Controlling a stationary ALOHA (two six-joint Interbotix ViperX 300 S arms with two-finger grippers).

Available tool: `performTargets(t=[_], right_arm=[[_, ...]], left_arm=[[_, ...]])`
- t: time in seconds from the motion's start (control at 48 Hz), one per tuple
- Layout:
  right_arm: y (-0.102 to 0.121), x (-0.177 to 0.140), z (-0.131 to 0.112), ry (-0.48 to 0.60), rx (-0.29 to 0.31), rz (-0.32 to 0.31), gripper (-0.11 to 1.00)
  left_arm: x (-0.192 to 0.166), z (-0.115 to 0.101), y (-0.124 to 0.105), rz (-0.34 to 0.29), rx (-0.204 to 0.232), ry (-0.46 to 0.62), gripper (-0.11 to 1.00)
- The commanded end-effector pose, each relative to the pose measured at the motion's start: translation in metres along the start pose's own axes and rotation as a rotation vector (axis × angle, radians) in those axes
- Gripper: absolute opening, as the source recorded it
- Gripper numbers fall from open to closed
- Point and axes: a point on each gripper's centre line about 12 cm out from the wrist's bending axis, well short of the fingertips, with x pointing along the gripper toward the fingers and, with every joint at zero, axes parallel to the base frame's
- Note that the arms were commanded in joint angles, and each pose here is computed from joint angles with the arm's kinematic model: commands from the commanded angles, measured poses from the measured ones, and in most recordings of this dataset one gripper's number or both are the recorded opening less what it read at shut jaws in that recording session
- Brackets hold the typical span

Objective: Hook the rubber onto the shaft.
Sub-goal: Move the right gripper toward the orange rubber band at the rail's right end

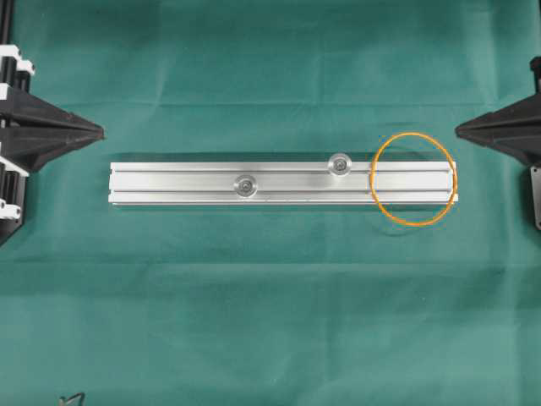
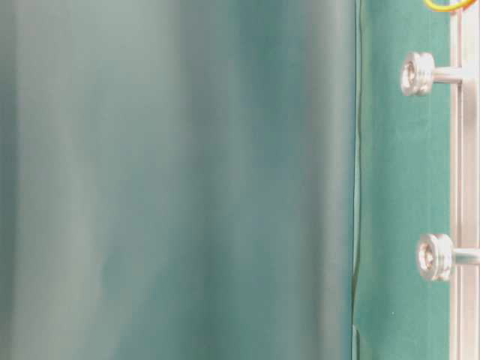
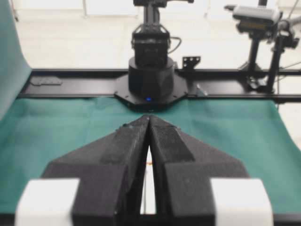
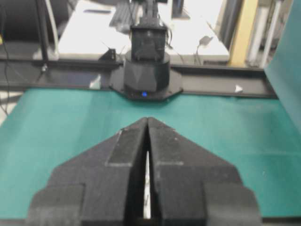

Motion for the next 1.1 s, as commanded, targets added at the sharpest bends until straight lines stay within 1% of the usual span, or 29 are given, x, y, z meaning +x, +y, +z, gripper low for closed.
performTargets(t=[0.0,0.104,0.167,0.25,0.333,0.562,0.666,0.854,1.083], right_arm=[[0.003,0.002,0.028,-0.031,0.003,0.002,0.03],[0.005,0.004,0.048,-0.023,-0.002,0.000,0.03],[0.007,0.005,0.062,-0.023,-0.006,0.001,0.03],[0.008,0.007,0.071,-0.008,-0.008,-0.003,0.03],[0.008,0.009,0.073,0.023,-0.008,-0.005,0.03],[0.008,0.012,0.070,0.090,-0.006,-0.013,0.03],[0.007,0.012,0.064,0.152,-0.001,-0.021,0.03],[0.006,0.010,0.054,0.412,0.014,-0.055,0.03],[0.004,-0.001,0.043,0.862,0.024,-0.116,0.03]], left_arm=[[0.004,0.021,0.001,0.003,0.000,-0.009,0.00],[0.006,0.043,0.002,0.006,0.001,0.009,0.00],[0.007,0.052,0.002,0.008,-0.001,0.020,0.00],[0.006,0.061,0.002,0.009,0.001,0.041,0.00],[0.006,0.066,0.002,0.009,0.000,0.064,0.00],[0.005,0.070,0.003,0.010,0.000,0.089,0.00],[0.005,0.069,0.003,0.013,0.000,0.110,0.00],[0.005,0.069,0.003,0.013,0.002,0.120,0.00],[0.005,0.071,0.003,0.011,0.001,0.117,0.00]])
